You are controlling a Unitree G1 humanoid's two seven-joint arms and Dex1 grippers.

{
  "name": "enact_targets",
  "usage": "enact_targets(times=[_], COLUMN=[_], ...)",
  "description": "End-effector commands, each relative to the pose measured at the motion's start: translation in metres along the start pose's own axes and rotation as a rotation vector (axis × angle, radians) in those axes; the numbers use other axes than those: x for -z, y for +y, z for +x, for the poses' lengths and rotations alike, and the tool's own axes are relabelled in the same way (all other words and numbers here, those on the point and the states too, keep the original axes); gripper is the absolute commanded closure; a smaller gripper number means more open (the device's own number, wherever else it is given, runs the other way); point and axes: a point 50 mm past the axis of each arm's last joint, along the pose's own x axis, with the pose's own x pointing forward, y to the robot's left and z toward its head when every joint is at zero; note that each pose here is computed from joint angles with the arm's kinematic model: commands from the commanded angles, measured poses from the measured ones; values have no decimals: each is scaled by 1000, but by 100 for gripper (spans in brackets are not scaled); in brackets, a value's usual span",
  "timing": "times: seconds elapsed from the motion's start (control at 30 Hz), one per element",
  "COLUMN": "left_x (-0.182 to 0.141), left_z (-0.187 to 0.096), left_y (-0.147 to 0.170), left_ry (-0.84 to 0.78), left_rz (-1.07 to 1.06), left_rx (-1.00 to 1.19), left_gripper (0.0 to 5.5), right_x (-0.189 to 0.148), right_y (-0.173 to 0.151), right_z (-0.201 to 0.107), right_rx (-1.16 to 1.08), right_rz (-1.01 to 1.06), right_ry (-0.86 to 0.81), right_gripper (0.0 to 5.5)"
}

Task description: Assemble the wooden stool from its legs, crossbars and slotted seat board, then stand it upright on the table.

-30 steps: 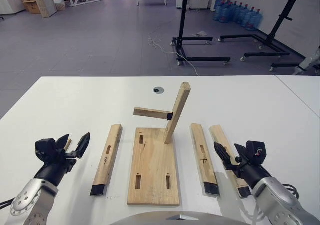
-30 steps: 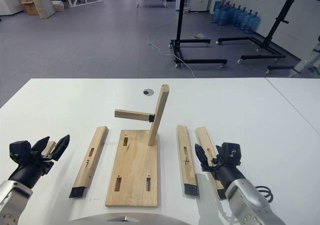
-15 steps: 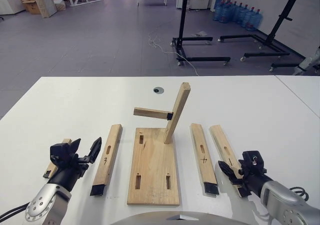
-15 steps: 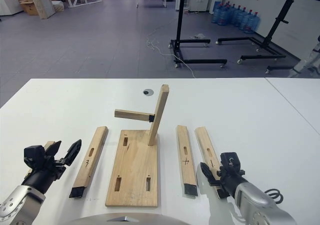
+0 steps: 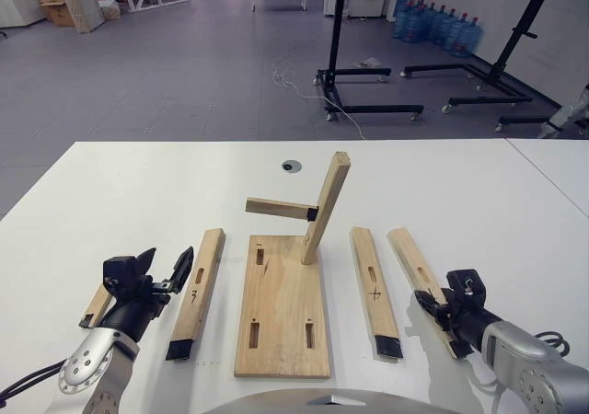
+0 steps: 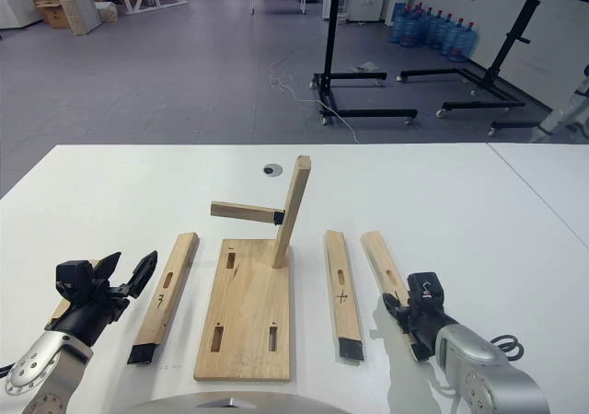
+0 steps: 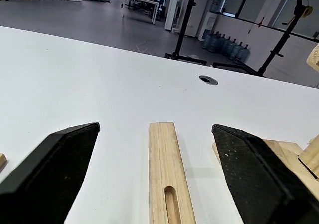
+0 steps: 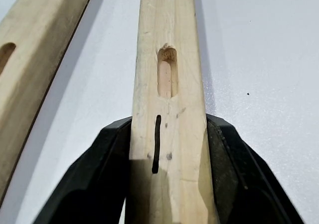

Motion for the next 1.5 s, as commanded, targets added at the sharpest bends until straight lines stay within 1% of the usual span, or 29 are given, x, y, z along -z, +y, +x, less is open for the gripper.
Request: enact_targets(times=[0.03,0.07,0.1,0.13,0.17,0.23,0.3,0.37,0.4,0.43,0.5,0.57,0.67,0.77,0.87,0.93,1.1,1.27,1.4,1.5], left_x=[-2,-4,-5,-8,-10,-16,-28,-36,-38,-41,-41,-42,-49,-54,-56,-56,-64,-67,-65,-59], left_z=[5,6,6,5,5,5,4,0,-2,-3,-3,-3,-2,-1,1,5,14,17,14,16], left_y=[2,3,5,6,6,3,-3,-7,-10,-13,-17,-20,-27,-38,-50,-54,-61,-73,-86,-88], left_ry=[-16,-28,-38,-57,-72,-105,-159,-184,-183,-183,-170,-152,-138,-115,-67,-45,-78,-88,-59,-43], left_rz=[28,48,51,45,35,25,14,-8,-21,-38,-51,-65,-81,-134,-196,-229,-339,-371,-352,-331], left_rx=[5,4,-6,-5,0,68,193,315,372,436,511,588,730,871,966,988,1011,1065,1123,1120], left_gripper=[137,137,137,137,137,137,137,137,137,137,137,137,137,137,137,137,137,137,137,137], right_x=[15,1,-20,-56,-84,-130,-163,-186,-188,-183,-161,-145,-130,-120,-116,-117,-117,-118,-116,-110], right_y=[-9,-12,-16,-13,-10,-15,-24,-18,-9,1,22,41,63,81,99,109,132,142,149,150], right_z=[16,22,29,33,34,32,23,4,-8,-17,-32,-37,-38,-23,-10,-3,9,15,14,21], right_rx=[-14,-15,-25,-105,-174,-240,-294,-513,-684,-868,-1166,-1307,-1433,-1474,-1527,-1553,-1607,-1641,-1672,-1658], right_rz=[37,28,11,-64,-93,-43,10,110,147,169,139,55,-23,-38,-39,-30,-48,-18,-46,-103], right_ry=[130,64,-50,-220,-343,-542,-723,-872,-909,-888,-753,-636,-522,-483,-472,-477,-476,-472,-461,-401], right_gripper=[348,348,348,348,348,348,348,348,348,348,348,348,348,348,348,348,348,348,348,348])
